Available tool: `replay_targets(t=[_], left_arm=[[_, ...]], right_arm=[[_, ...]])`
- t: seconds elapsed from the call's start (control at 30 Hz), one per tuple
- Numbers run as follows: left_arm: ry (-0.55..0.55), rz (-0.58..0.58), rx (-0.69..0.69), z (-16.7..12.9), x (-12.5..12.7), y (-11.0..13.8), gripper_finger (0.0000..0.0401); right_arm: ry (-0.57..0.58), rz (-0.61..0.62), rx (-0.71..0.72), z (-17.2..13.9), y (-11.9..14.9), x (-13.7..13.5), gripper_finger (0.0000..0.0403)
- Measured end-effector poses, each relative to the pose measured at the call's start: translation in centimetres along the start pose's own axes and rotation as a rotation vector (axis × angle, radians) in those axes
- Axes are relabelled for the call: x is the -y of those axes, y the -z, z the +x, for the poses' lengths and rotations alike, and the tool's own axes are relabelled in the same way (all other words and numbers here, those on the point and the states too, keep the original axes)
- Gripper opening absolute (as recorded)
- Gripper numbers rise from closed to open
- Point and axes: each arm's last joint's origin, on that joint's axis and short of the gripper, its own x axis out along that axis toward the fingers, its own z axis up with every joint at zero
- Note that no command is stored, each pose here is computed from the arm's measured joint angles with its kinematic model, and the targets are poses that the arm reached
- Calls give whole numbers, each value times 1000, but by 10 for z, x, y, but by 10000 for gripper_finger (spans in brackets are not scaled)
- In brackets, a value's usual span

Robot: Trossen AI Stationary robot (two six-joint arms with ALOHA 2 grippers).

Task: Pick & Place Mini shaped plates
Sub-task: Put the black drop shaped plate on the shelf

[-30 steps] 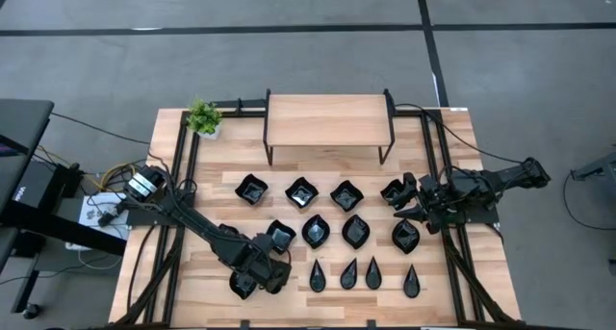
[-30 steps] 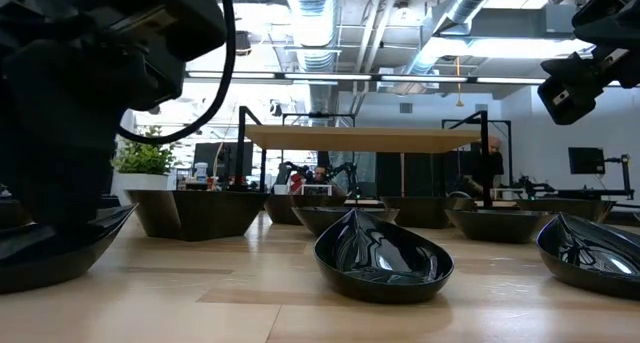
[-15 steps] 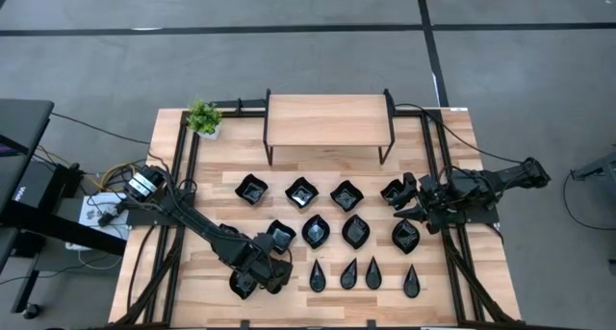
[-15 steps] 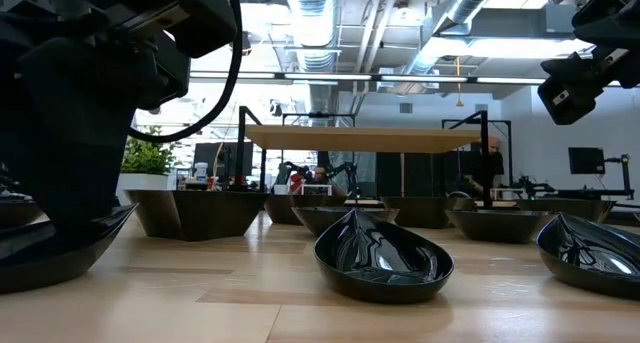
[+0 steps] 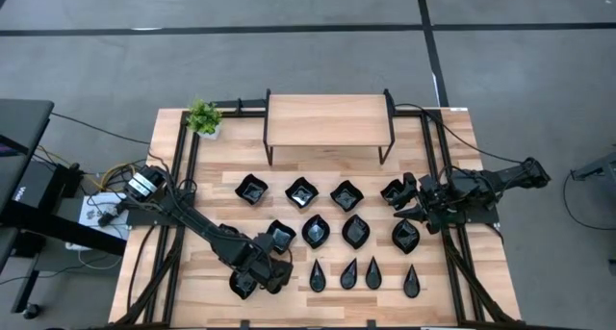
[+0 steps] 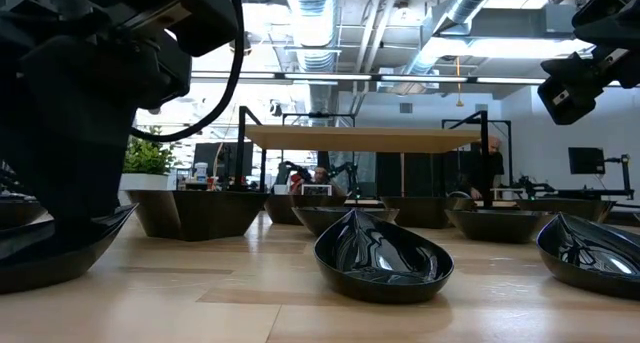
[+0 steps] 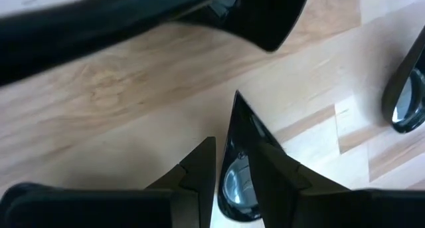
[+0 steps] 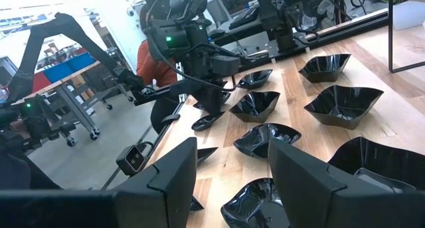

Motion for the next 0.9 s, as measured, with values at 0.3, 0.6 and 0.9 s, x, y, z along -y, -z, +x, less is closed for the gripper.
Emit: replay_targets(t=[0.3, 0.6, 0.9], left_arm=[[0, 0, -2, 0, 0, 0, 90], [-21, 2, -27, 5, -1, 1, 90], [-8, -3, -23, 3, 0, 1, 75]], right_arm=[[0, 0, 0, 0, 0, 0, 182], [0, 0, 0, 0, 0, 0, 182], [0, 0, 0, 0, 0, 0, 182]])
